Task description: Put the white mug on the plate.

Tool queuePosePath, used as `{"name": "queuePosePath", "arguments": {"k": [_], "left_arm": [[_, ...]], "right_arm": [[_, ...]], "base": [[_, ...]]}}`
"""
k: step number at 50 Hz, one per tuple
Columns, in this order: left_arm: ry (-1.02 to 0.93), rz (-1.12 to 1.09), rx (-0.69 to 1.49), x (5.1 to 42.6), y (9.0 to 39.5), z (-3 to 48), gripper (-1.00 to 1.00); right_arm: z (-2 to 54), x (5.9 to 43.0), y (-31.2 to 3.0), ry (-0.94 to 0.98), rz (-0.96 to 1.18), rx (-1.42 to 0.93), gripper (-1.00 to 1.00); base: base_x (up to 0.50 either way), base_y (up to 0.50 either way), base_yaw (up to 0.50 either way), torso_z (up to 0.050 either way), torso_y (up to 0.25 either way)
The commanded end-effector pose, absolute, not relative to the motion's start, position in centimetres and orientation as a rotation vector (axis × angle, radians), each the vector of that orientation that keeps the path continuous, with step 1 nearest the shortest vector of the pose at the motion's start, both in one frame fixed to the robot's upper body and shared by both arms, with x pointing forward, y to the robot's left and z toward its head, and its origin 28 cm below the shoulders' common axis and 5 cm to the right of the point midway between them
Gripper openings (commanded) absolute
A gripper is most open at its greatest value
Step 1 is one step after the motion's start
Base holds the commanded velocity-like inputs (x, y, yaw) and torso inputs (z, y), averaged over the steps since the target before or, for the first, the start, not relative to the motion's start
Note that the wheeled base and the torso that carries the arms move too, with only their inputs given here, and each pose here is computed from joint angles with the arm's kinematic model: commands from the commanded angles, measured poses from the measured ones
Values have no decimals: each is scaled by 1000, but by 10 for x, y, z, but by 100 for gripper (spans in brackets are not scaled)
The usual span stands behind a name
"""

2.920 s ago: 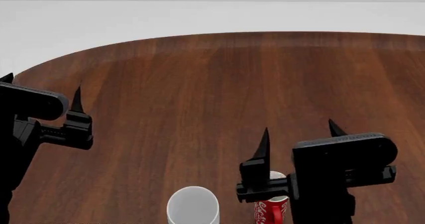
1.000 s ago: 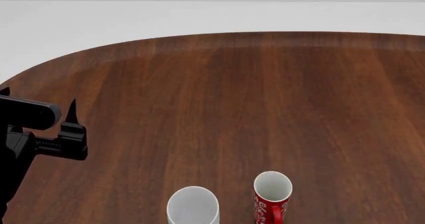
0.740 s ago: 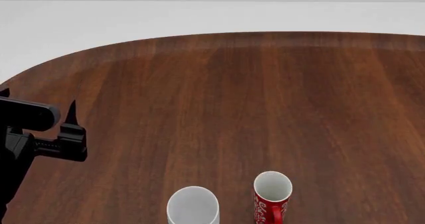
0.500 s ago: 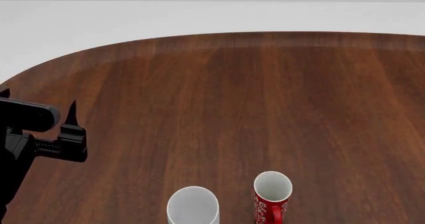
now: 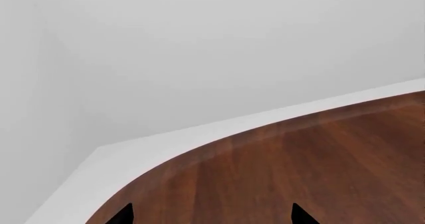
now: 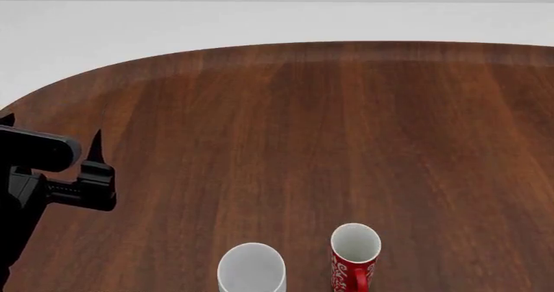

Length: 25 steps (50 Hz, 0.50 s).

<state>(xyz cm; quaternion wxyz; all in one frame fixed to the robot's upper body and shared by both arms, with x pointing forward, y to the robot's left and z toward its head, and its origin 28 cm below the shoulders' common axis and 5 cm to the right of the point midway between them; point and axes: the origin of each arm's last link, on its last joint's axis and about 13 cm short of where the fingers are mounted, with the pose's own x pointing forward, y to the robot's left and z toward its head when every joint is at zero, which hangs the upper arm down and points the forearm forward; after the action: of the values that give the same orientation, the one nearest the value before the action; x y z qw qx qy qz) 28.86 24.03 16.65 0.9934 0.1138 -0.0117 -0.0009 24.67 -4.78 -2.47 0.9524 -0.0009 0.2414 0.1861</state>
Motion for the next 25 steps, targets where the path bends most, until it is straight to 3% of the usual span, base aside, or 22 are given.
{"name": "queuePosePath", "arguments": {"k": [1, 25], "left_arm": [[-26, -6, 232, 287, 239, 168, 100], [-30, -17, 233, 284, 235, 168, 100]], "right_arm": [[-30, 253, -48, 499, 374, -3, 100], [-48, 259, -45, 550, 392, 3, 100]], "base": [[0, 0, 0, 0, 0], [0, 0, 0, 0, 0]]}}
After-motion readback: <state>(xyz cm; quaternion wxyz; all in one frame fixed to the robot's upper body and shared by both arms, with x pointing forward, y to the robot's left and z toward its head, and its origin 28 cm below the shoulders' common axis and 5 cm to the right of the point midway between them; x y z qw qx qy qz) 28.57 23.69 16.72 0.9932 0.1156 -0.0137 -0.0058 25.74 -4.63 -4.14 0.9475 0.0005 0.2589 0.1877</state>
